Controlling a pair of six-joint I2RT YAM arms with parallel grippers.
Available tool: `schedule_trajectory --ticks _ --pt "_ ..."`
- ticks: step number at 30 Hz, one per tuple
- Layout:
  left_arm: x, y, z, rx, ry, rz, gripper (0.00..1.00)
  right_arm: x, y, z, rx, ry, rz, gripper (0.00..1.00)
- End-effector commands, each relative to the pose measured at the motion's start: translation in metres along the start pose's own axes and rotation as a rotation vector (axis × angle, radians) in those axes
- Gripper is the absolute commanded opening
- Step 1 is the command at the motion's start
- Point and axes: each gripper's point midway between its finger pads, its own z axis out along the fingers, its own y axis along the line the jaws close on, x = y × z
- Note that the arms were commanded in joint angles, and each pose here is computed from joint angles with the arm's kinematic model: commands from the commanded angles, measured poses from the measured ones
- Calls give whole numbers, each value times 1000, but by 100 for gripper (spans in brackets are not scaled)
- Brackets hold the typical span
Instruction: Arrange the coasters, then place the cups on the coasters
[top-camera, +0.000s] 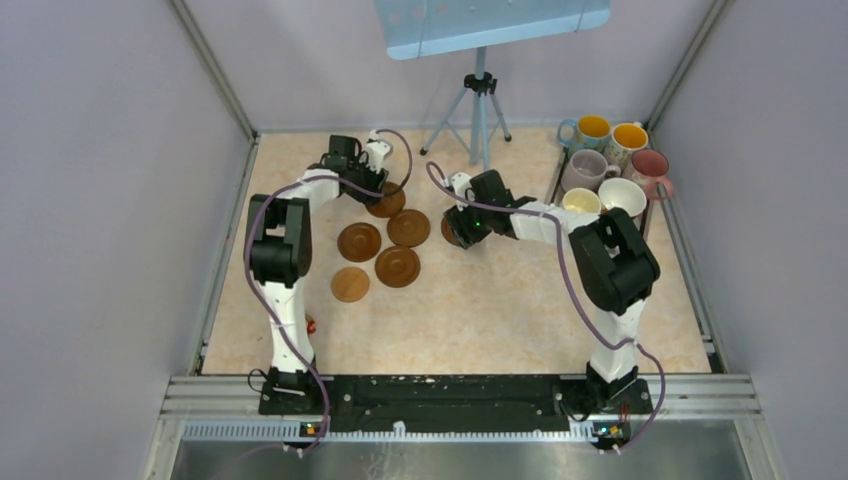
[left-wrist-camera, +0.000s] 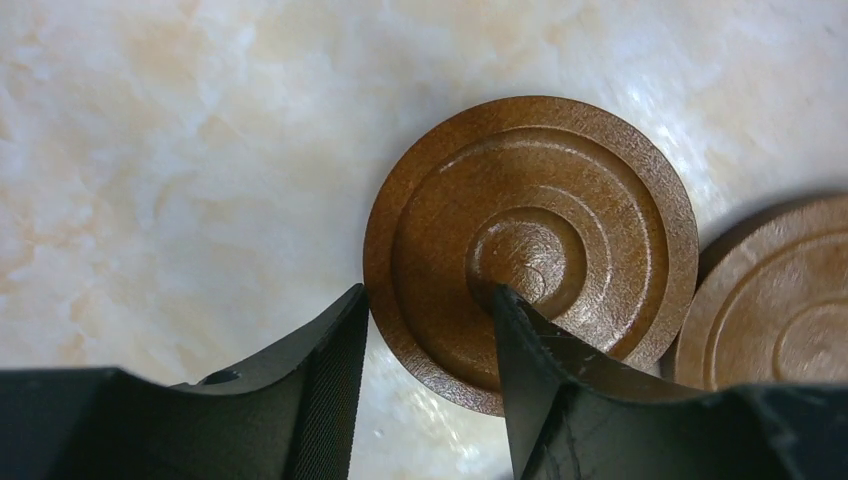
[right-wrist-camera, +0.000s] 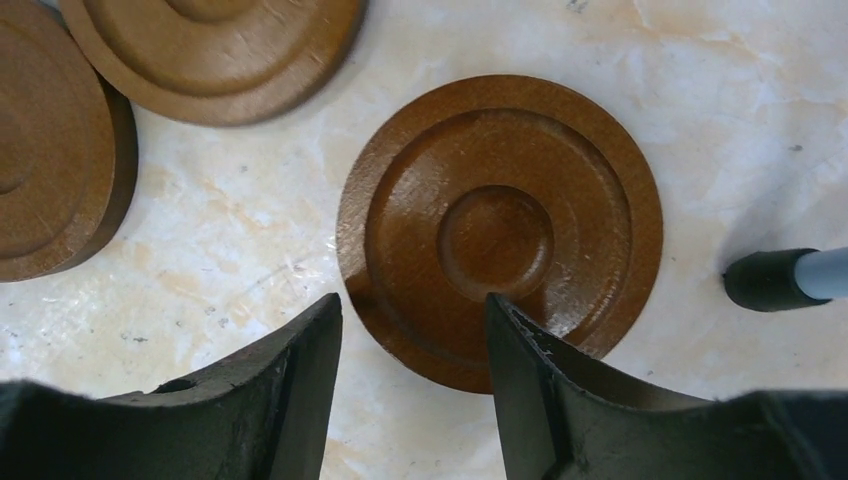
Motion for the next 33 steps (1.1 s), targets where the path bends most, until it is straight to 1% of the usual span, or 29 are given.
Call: schedule_trajectory --ticks 1,3,7,13,17,19,23,28,33 --pt "44 -19 -17 61 120 27 52 7 29 10 -95 39 -47 53" --pt "61 -25 -23 83 154 21 51 11 41 13 -143 46 -48 51" --pt "86 -33 -40 104 181 20 48 16 58 21 -208 69 -55 49" --pt "134 -45 -76 123 216 -16 47 27 91 27 -305 98 -90 49" --pt "161 -54 -99 124 234 -7 47 41 119 30 -373 135 -121 48" --pt "175 -46 -111 105 235 -51 47 48 134 30 -409 151 -131 48" --pt "180 -21 -118 52 215 -130 47 53 151 27 -444 162 -133 47" --pt "173 20 -111 -30 185 -242 49 52 141 28 -394 169 -145 46" --pt "163 55 -104 -127 173 -264 50 59 118 24 -324 188 -117 46"
